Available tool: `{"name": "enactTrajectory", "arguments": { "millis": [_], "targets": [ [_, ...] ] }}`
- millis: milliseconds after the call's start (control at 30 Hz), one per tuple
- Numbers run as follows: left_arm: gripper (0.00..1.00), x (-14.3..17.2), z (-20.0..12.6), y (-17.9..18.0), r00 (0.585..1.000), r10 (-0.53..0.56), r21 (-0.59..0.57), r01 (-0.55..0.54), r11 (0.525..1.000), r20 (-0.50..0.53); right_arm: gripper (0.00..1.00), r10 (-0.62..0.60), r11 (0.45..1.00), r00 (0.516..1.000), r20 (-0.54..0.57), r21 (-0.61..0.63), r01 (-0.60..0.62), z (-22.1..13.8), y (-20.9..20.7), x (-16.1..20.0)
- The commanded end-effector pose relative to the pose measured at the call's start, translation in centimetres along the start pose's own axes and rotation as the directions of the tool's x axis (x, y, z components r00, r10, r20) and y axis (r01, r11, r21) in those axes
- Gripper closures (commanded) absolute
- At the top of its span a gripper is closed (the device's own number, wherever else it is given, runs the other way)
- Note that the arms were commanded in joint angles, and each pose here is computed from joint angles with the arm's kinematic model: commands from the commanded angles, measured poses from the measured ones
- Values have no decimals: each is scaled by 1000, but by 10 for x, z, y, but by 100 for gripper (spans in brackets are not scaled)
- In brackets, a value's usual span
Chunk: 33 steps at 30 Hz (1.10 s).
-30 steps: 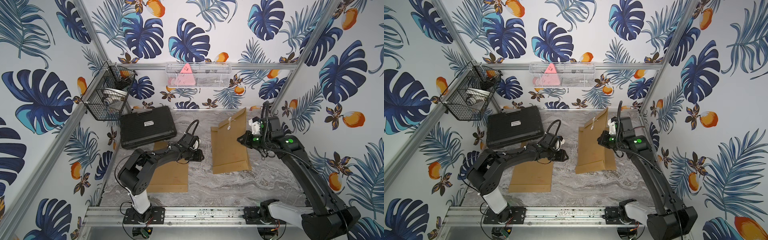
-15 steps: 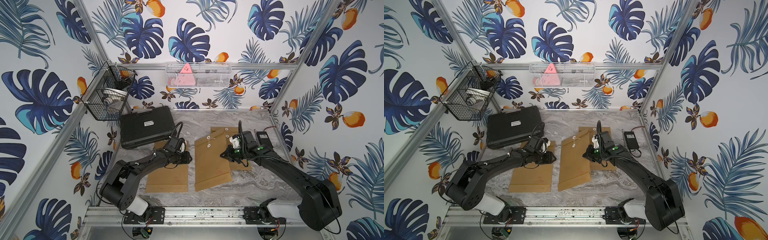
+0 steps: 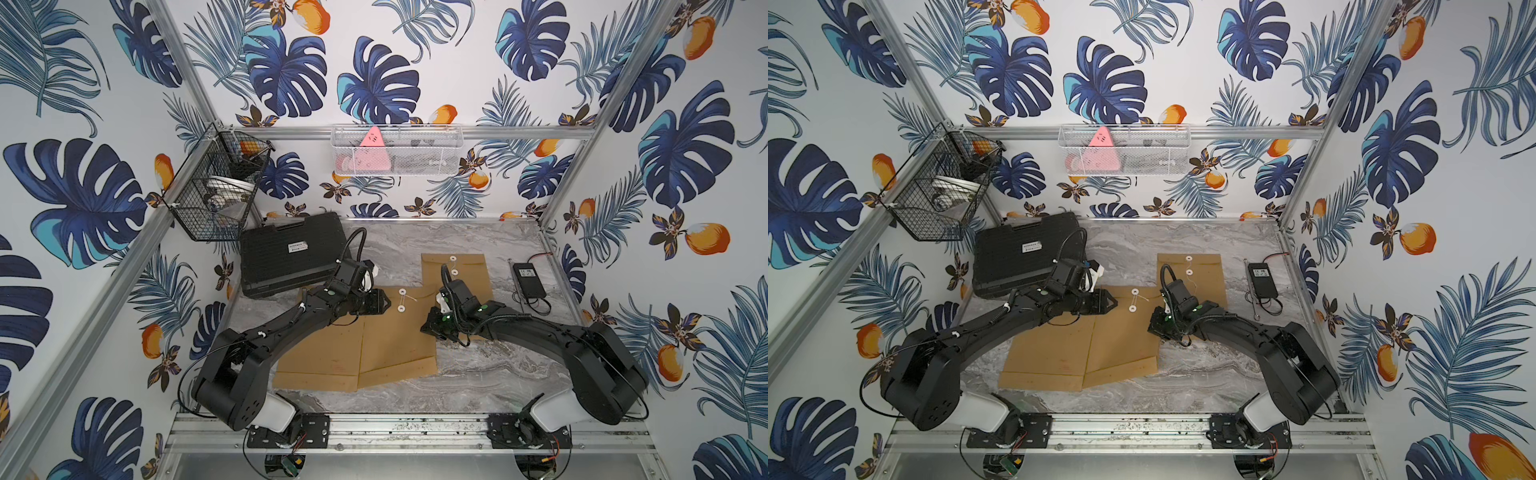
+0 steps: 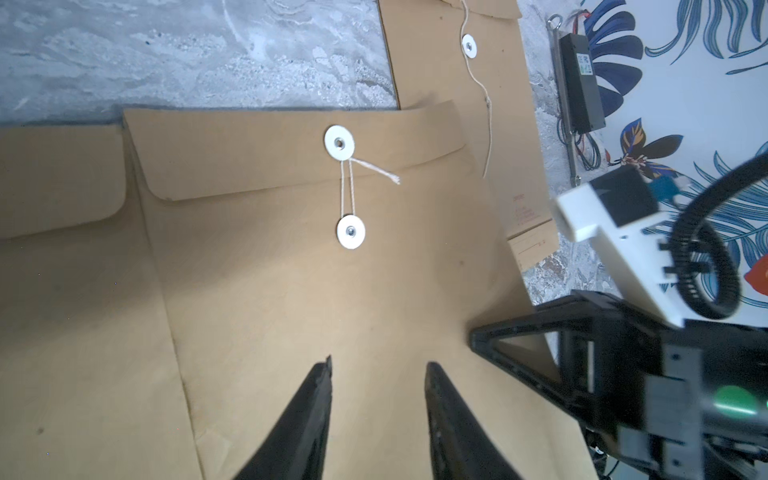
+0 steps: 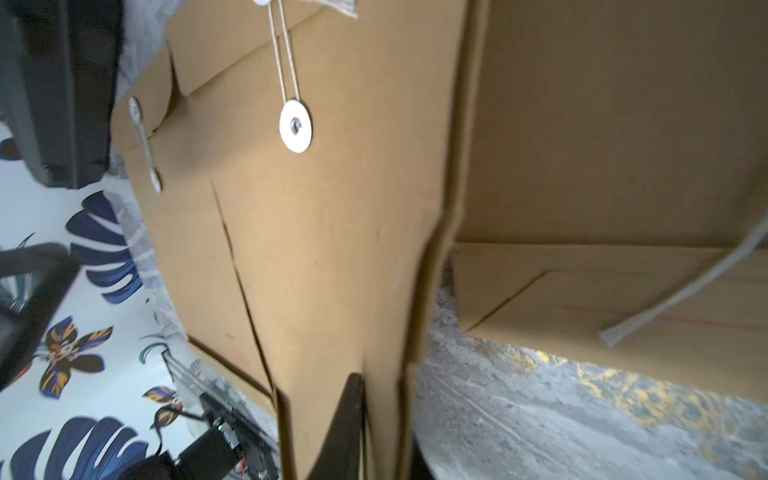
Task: Close the mouth of the file bag
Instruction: Place the file bag at the center of the board, then pick up the file bag from the center of the board.
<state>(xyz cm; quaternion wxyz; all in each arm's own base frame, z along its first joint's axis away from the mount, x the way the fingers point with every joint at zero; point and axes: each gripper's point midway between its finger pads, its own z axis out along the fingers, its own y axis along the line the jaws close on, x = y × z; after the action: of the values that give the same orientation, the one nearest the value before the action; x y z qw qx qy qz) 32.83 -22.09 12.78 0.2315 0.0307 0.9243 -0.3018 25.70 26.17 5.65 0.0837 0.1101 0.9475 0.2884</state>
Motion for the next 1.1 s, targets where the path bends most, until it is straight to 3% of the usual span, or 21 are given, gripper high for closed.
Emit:
{"name": "enactTrajectory", "arguments": {
  "millis": [0,100,233,367,533,733,900,1067],
  "targets": [
    [58,-5,-1,-10,1000,29,22,-29,999,2,60,3,998,1000,20,69,-5,2,-6,-4],
    [58,-8,-1,-18,998,55,27,-55,998,9,40,-29,980,999,26,200,23,-18,-35,-13],
    [58,-9,3,-30,994,105,23,-105,994,5,28,-6,969,1000,-10,246,8,-57,-63,-23],
    [58,-15,13,-43,989,150,12,-150,989,1,20,35,969,997,75,243,-53,-98,-82,-49],
    [58,-27,47,-73,981,194,47,-193,980,-9,23,115,934,935,335,283,-217,-121,-105,-139],
    [58,-24,93,-101,972,229,97,-223,970,-59,41,110,924,890,443,285,-256,-102,-88,-226],
    [58,0,126,-138,961,249,205,-222,953,-118,49,182,926,911,371,248,-285,-74,-96,-204],
    [60,28,162,-140,955,231,216,-190,958,-184,50,221,915,933,284,271,-299,-53,-122,-164]
  ]
}}
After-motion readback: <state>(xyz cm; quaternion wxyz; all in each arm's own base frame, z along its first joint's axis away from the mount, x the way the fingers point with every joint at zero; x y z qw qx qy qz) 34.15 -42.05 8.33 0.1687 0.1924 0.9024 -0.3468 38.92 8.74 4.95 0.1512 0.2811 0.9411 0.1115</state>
